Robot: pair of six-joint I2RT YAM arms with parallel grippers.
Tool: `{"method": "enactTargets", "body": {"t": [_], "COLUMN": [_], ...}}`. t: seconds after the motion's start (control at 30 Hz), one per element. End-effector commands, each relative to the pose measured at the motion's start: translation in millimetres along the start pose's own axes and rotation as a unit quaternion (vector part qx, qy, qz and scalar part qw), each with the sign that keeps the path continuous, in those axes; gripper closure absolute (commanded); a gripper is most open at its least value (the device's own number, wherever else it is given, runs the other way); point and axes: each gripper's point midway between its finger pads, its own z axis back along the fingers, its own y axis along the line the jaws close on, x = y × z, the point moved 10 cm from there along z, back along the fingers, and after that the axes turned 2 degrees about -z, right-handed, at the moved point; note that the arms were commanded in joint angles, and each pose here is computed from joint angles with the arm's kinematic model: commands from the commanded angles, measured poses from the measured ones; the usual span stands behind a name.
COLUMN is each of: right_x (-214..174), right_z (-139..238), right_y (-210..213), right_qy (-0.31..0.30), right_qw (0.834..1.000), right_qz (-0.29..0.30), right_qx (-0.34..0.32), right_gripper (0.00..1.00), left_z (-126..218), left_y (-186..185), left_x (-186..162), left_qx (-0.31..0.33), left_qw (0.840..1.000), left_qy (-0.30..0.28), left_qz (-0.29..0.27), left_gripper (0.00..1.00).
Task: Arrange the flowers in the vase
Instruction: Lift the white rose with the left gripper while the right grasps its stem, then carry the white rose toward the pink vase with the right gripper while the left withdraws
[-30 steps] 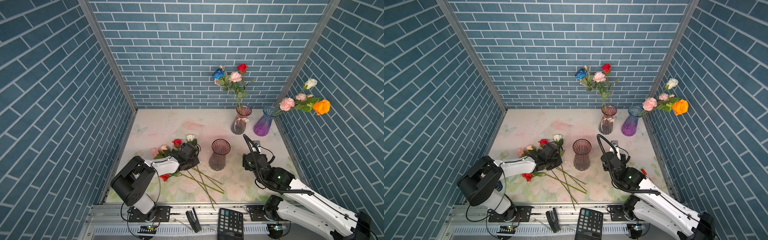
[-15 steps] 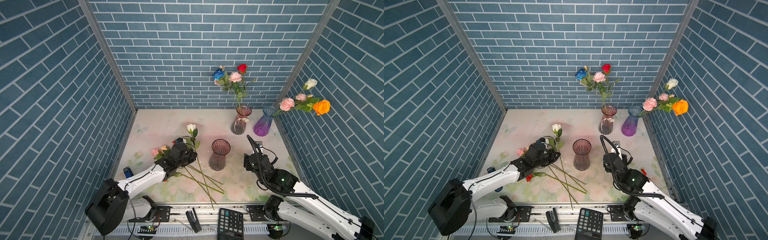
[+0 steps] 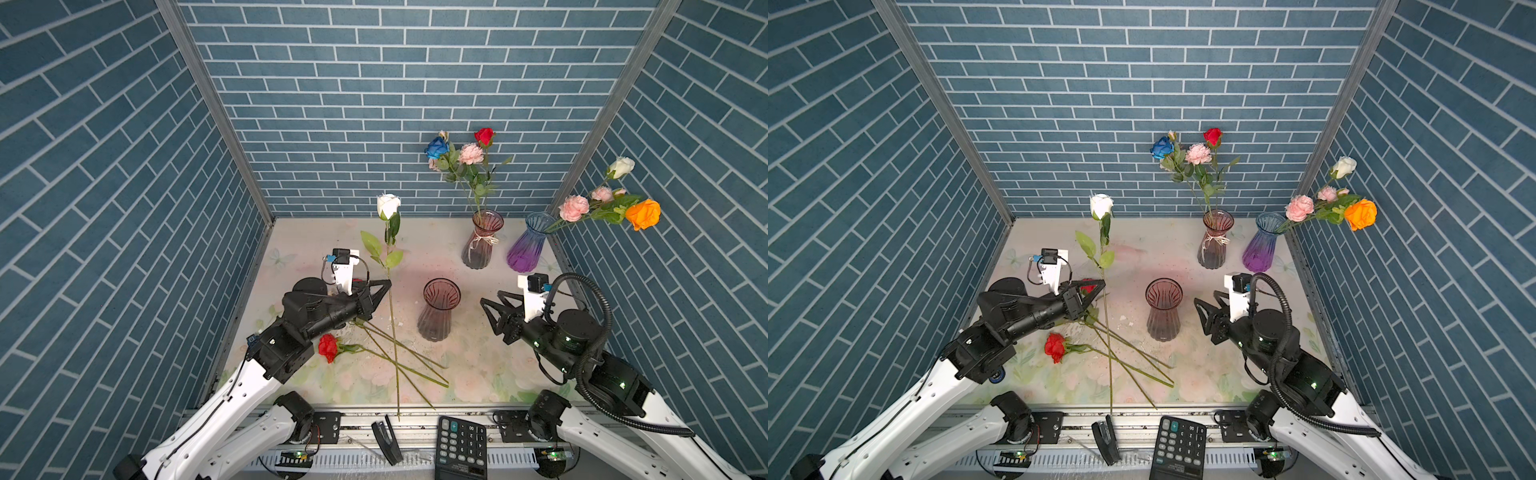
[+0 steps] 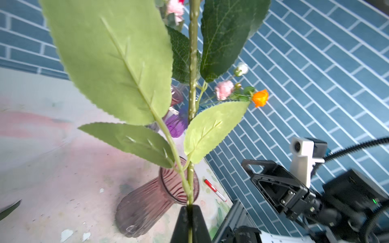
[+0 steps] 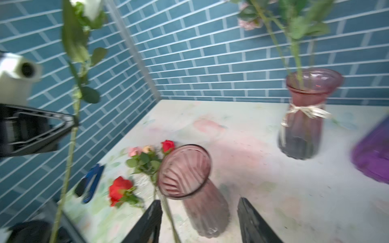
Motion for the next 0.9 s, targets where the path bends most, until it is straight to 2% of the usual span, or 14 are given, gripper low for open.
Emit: {"method": "enactTargets", "body": {"t": [0.0,0.13,0.43,0.57,0.73,0.87], "right_x": [10,17,24,28,29,27], "right_z": [-21,-42,-73,-75,-77,-80], "right_y": [34,62,85,90,91,89], "right_qy": [0.073,0.098,0.106,0.083,0.079,0.083], "right_qw": [0.982,0.962,0.942,0.929,0.923,0.926], "right_qz": [0.007,-0.011,-0.071,-0.103,-0.123,-0.131], "right_qx": [0.172,0.255,0.312,0.346,0.357,0.345], "right_gripper": [0.48,0.49,0.47,0.52,0.56,0.62], "left_z": [-1,-6,-6,-9,-11,-12], "left_y": [-18,-27,-42,-41,-42,-44], "left_x": [2,1,6,4,4,5], "left_qx": [-0.087,-0.133,-0.167,-0.173,-0.180,-0.190], "left_qw": [0.995,0.991,0.986,0.985,0.984,0.982], "left_qy": [0.020,0.009,-0.002,-0.001,-0.003,-0.007], "left_qz": [-0.032,-0.019,-0.015,-0.010,-0.007,-0.003], "left_gripper": [1.00,1.00,1.00,1.00,1.00,1.00]}}
